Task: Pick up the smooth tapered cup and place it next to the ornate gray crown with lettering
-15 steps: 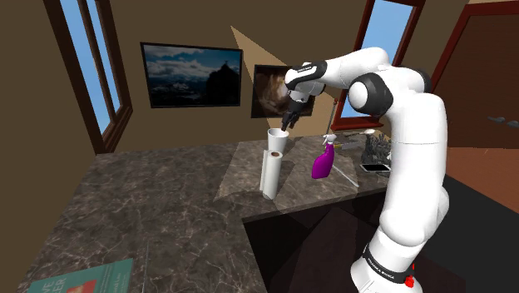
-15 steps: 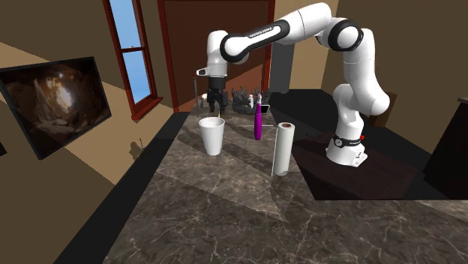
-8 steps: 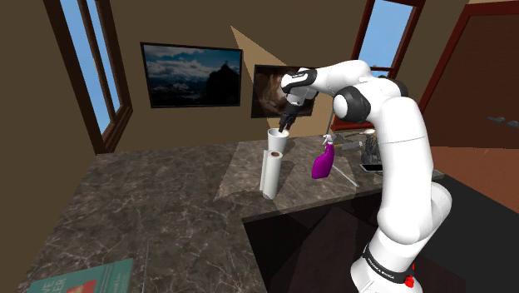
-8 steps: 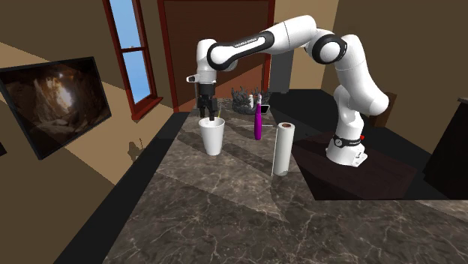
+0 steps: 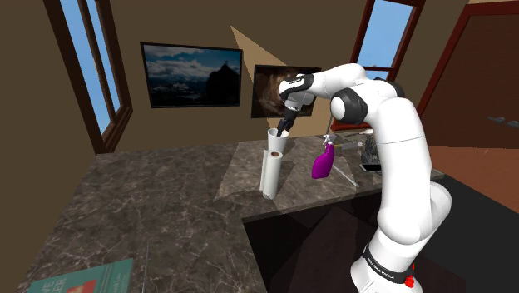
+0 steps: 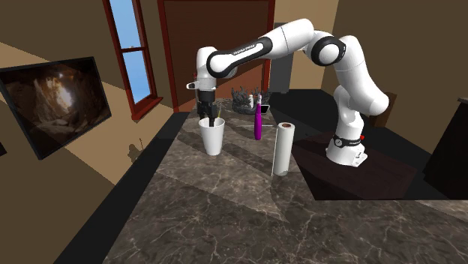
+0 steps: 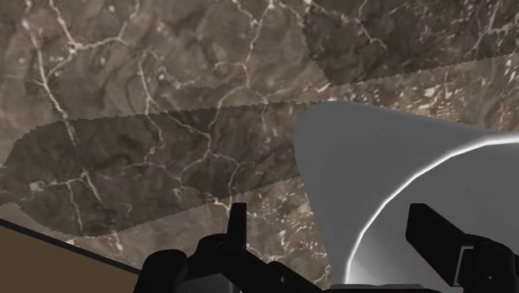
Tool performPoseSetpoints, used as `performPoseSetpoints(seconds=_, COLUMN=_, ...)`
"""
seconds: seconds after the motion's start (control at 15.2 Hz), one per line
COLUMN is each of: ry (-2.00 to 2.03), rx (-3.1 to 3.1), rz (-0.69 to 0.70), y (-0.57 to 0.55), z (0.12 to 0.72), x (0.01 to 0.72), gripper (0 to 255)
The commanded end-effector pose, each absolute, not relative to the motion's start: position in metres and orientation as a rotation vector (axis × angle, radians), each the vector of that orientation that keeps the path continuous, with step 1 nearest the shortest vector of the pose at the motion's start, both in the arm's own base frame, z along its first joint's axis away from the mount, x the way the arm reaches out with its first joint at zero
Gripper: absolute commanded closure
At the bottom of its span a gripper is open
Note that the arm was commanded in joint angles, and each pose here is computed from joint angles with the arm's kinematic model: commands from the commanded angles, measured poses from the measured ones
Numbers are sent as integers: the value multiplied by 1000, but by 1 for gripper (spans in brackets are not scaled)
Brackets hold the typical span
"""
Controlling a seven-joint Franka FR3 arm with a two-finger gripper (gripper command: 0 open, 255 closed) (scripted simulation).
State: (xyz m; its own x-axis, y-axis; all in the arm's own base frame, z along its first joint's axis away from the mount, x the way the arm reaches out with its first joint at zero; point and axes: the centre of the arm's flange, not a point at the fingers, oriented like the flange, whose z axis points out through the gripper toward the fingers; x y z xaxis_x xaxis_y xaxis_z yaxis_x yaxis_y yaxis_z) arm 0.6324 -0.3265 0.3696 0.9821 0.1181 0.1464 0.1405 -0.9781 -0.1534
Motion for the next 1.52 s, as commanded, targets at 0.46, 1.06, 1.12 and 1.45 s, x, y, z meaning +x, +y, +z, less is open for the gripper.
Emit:
performPoseSetpoints(seconds=0.46, ry=-195, rx=-2965, rz=-205, y=-326, z=369, x=632, gripper=255)
performPoseSetpoints(seconds=1.06, ry=-195, rx=-2965, rz=-205, y=-326, z=385, x=632, gripper=255)
performPoseSetpoints(seconds=1.12, ry=-195, rx=-2965, rz=-205, y=-326, z=390, x=632, gripper=255)
performPoseSetpoints(seconds=1.45, ry=-195, rx=-2965, rz=-205, y=-326, z=417, x=632, gripper=255)
